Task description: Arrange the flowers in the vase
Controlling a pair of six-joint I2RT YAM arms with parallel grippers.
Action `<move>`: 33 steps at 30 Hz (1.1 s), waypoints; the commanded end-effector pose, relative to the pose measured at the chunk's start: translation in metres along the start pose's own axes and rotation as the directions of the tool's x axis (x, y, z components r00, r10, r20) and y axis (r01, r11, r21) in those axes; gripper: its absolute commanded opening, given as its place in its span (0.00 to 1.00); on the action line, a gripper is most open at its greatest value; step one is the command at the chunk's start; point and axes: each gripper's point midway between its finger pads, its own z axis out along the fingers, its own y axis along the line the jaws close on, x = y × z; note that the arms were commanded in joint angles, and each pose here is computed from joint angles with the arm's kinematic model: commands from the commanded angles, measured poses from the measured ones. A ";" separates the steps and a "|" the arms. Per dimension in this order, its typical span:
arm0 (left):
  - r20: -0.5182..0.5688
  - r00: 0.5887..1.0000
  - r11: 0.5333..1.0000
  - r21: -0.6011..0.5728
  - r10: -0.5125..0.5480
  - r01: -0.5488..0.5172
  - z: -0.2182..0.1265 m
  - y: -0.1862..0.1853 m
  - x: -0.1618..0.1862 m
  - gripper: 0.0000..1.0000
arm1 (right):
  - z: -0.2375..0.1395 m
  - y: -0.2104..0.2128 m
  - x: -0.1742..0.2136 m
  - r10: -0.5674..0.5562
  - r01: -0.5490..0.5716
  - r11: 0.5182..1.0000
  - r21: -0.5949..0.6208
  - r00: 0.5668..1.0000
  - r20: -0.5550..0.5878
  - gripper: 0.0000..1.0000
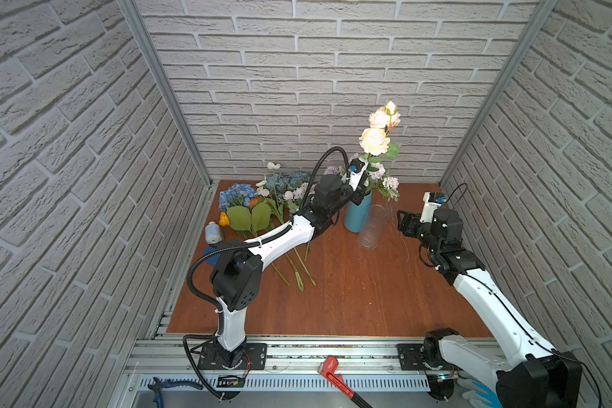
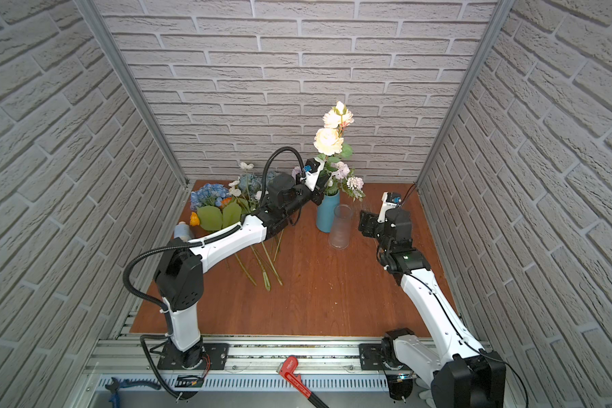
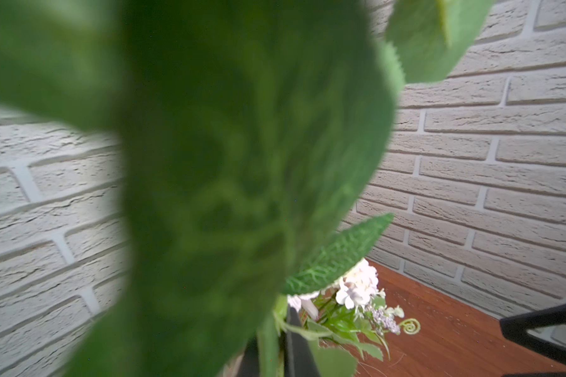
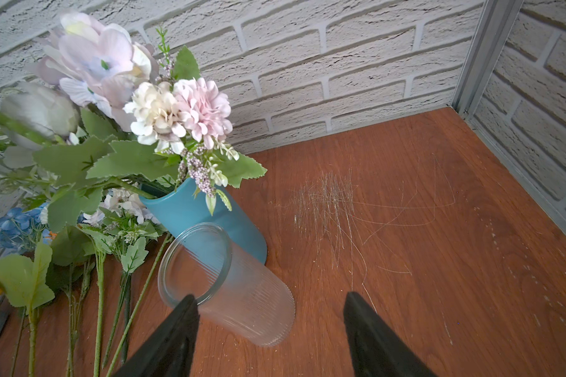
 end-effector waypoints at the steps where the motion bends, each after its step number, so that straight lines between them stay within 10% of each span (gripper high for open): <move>1: 0.069 0.998 1.000 0.011 0.008 -0.008 -0.002 -0.005 -0.013 0.00 | 0.002 0.002 -0.007 0.005 -0.004 1.000 -0.016 0.999 0.034 0.71; 5: 0.069 0.998 1.000 0.017 0.007 -0.008 -0.010 -0.014 -0.004 0.14 | 0.004 0.003 -0.005 0.002 -0.001 1.000 -0.024 1.000 0.029 0.71; 10: 0.053 0.998 0.999 0.028 -0.024 0.023 -0.021 -0.022 -0.003 0.76 | 0.006 0.008 -0.006 -0.003 0.004 0.999 -0.047 1.000 0.027 0.72; 13: 0.049 0.998 0.999 0.025 -0.036 0.035 -0.029 -0.024 -0.007 0.95 | 0.006 0.010 -0.007 -0.001 0.003 0.998 -0.056 1.000 0.028 0.73; 33: -0.111 0.960 0.955 -0.182 -0.256 0.234 -0.123 0.025 0.048 0.98 | 0.044 -0.013 -0.039 0.146 -0.144 0.983 -0.117 0.989 0.011 0.73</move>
